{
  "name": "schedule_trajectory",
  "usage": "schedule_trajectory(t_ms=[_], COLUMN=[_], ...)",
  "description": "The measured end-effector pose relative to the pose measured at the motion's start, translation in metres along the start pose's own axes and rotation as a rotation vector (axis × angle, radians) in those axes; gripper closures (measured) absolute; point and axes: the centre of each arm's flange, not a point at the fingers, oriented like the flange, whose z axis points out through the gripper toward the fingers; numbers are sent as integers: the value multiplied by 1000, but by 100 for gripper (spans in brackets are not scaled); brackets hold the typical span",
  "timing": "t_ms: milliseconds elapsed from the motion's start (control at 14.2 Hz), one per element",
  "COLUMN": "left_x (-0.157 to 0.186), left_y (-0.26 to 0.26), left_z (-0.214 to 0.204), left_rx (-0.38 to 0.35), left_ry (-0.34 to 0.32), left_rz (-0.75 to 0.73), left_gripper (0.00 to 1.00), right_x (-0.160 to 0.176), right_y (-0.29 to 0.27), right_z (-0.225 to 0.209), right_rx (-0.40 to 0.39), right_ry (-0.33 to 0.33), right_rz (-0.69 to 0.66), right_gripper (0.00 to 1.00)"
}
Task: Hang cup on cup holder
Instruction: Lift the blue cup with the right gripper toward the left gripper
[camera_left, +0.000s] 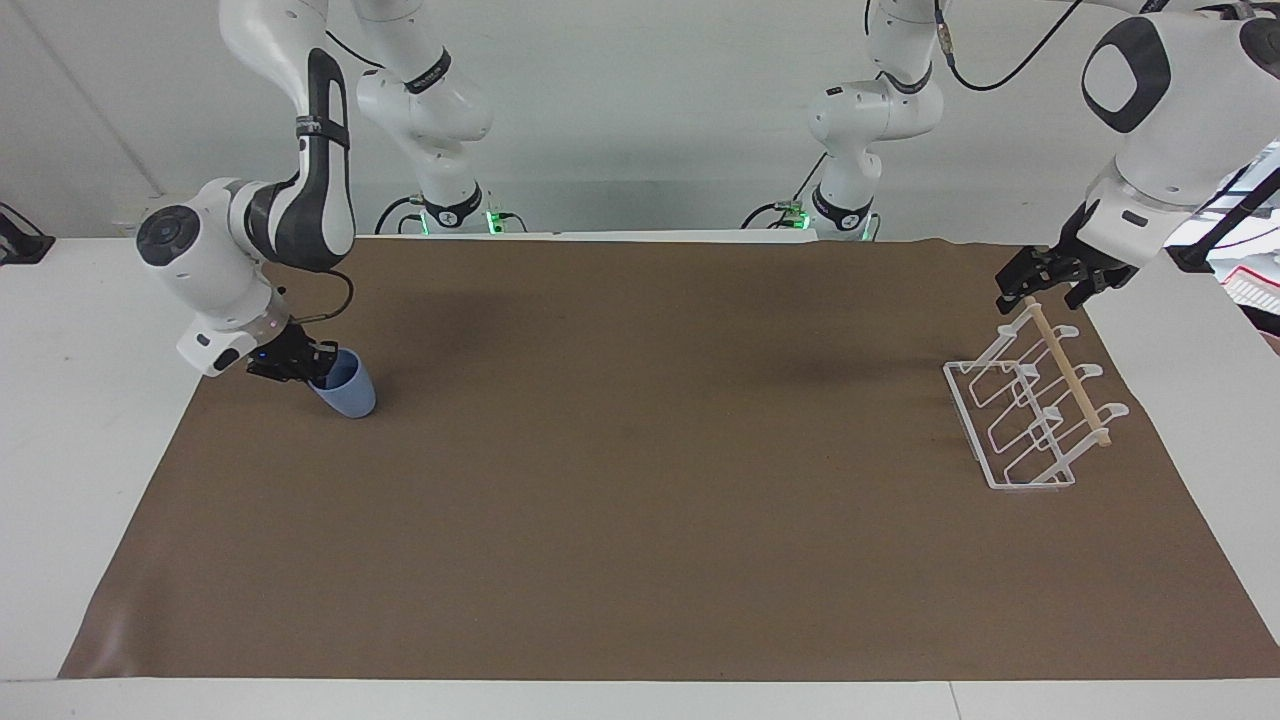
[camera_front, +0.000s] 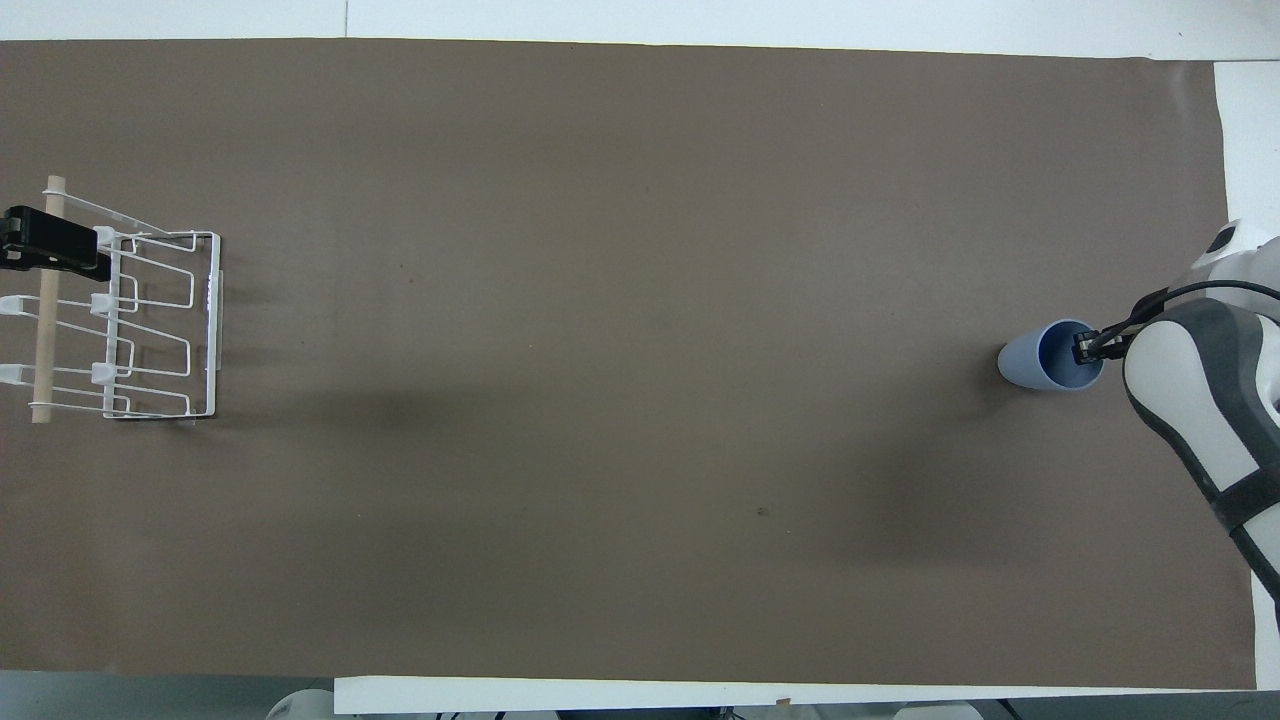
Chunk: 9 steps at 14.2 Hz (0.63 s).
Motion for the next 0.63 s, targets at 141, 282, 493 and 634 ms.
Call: schedule_trajectory(t_ms=[141,282,493,634], left_x=[0,0,0,0], left_y=[0,0,0,0], left_z=[0,0,0,0], left_rx=[0,0,0,0], left_ry=[0,0,0,0], left_rz=[0,0,0,0], left_gripper=[0,0,0,0], right_x=[2,9,23,28], right_y=[-1,-9,-53,-87], right_z=[-9,-36,-93,-114], right_rx=[5,32,220,371], right_ry=[-14,-48,-36,-15], right_rz=[-3,-13,-21,-30], right_gripper=[95,95,95,95])
